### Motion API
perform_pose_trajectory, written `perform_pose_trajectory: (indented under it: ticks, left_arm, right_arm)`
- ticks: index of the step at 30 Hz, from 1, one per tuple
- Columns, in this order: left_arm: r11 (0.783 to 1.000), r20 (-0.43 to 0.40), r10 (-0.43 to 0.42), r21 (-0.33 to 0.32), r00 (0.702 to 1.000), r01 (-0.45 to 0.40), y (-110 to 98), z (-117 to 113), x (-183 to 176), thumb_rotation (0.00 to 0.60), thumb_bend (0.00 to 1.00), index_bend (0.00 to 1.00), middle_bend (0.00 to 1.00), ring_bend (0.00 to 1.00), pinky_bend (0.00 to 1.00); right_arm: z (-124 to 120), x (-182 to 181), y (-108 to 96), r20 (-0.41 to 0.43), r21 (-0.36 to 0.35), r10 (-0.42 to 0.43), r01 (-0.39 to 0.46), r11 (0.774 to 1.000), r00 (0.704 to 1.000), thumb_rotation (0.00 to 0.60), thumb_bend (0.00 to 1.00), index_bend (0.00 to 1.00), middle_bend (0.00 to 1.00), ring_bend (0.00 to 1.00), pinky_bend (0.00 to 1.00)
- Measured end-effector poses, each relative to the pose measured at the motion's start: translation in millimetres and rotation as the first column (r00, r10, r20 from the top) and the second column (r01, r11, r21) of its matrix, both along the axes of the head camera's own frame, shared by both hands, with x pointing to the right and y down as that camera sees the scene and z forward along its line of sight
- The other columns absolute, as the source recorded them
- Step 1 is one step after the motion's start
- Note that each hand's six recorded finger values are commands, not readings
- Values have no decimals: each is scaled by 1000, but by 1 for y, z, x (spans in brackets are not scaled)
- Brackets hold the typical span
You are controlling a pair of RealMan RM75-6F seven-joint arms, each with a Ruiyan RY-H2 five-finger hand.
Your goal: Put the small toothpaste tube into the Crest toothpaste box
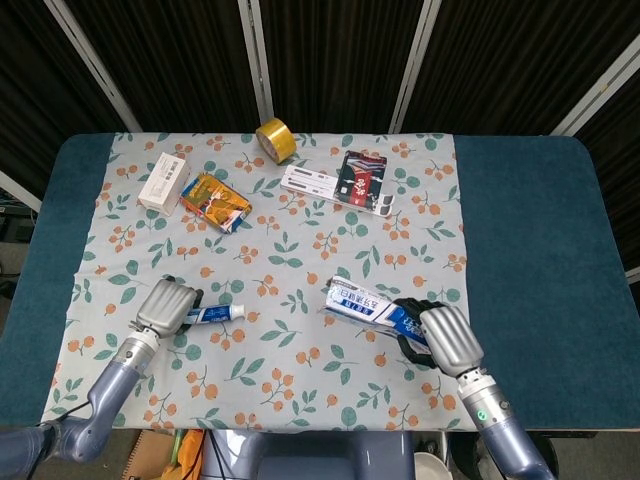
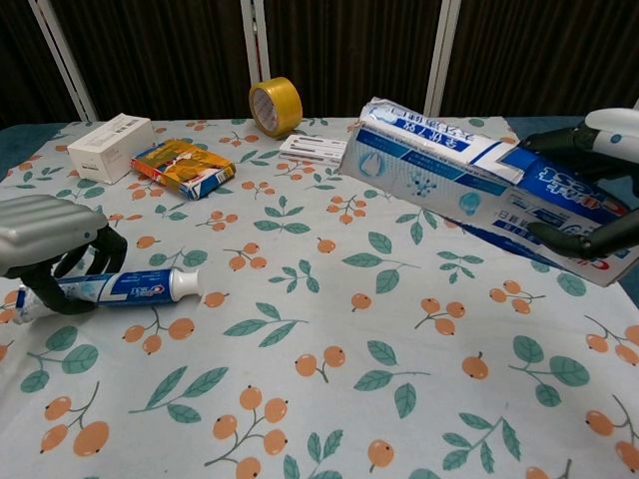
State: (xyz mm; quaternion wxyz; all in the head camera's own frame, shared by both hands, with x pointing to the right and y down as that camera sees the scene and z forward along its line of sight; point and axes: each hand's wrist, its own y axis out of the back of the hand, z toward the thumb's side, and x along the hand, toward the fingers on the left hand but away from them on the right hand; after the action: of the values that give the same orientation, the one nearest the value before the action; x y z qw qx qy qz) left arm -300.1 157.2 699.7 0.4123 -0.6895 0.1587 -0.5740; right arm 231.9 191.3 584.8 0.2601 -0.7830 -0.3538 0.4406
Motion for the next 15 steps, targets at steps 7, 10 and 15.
perform_pose_trajectory:
  ticks: [7, 10, 15]
  left_arm:
    - [990, -13, 67, 124, 998, -64, -32, -28, 3, 600, 503, 634, 668, 638, 569]
    - [970, -17, 132, 209, 991, -126, -56, -50, 9, 600, 504, 634, 666, 635, 568]
    - [924, -41, 251, 309, 967, -226, -92, -88, 22, 600, 503, 635, 664, 630, 568]
  right_arm:
    - [-2, 1, -2, 3, 7, 6, -6, 1000, 1000, 600, 470, 454, 560, 585, 452]
    - [-4, 0, -2, 8, 8, 5, -5, 1000, 1000, 600, 470, 454, 560, 585, 453]
    - [-7, -2, -1, 18, 6, 2, -2, 1000, 1000, 600, 469, 454, 560, 585, 453]
